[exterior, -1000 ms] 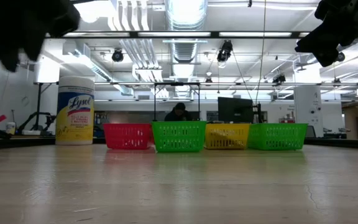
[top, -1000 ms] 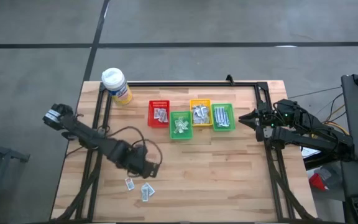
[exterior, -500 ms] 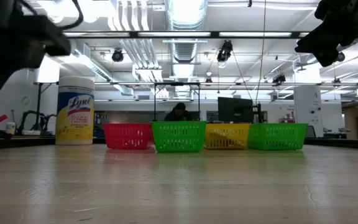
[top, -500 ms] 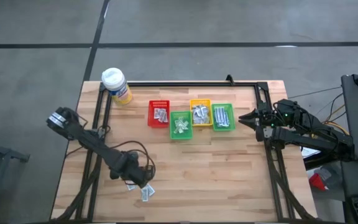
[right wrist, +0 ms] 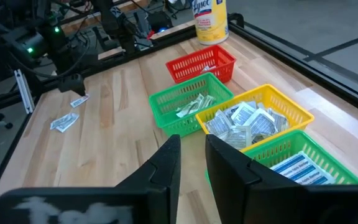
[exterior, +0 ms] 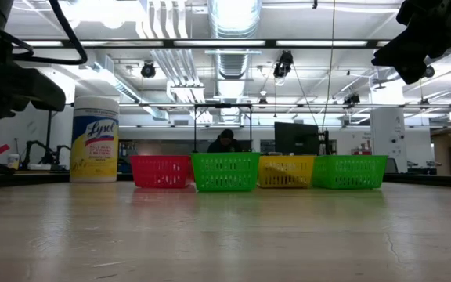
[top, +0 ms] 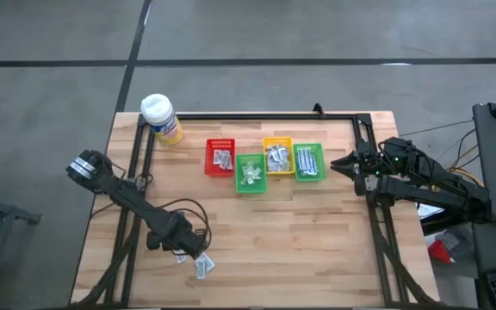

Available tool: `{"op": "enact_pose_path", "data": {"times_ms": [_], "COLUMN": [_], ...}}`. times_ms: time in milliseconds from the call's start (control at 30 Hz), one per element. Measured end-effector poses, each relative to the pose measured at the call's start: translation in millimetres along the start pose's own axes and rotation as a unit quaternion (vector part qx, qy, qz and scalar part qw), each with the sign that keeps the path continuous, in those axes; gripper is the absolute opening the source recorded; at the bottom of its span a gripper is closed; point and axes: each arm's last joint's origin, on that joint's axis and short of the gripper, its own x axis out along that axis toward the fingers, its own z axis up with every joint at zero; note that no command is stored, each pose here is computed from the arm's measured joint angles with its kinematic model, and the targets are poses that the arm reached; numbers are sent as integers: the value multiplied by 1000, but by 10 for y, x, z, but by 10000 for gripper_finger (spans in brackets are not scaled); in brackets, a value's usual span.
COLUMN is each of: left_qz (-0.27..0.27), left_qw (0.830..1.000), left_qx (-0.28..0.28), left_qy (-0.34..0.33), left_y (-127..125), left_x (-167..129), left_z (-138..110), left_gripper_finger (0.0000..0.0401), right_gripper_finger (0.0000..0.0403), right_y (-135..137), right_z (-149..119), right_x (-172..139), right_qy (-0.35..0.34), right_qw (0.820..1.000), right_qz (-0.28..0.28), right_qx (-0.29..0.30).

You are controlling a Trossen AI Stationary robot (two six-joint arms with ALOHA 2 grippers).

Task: Pick & Place First Aid Supplies
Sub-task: Put the ointment pack into the red basket

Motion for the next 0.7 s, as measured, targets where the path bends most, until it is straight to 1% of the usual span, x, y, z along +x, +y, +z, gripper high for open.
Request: {"op": "enact_pose_path", "data": {"times_ms": [400, 700], "left_qz": [3, 5], "left_qw": [1000, 999], "left_qx": [-15, -31], "left_qy": [3, 9], "left_y": [-12, -46], "left_x": [13, 24], "left_z": [23, 82], "left_gripper_finger": [135, 135], "right_gripper_finger": [86, 74], "right_y": [0, 0], "right_z": [0, 0], "right_x": [0, 0], "right_qy": [0, 0], "right_qw": [1000, 1000], "right_qz": [0, 0], "right_qx": [0, 0]}}
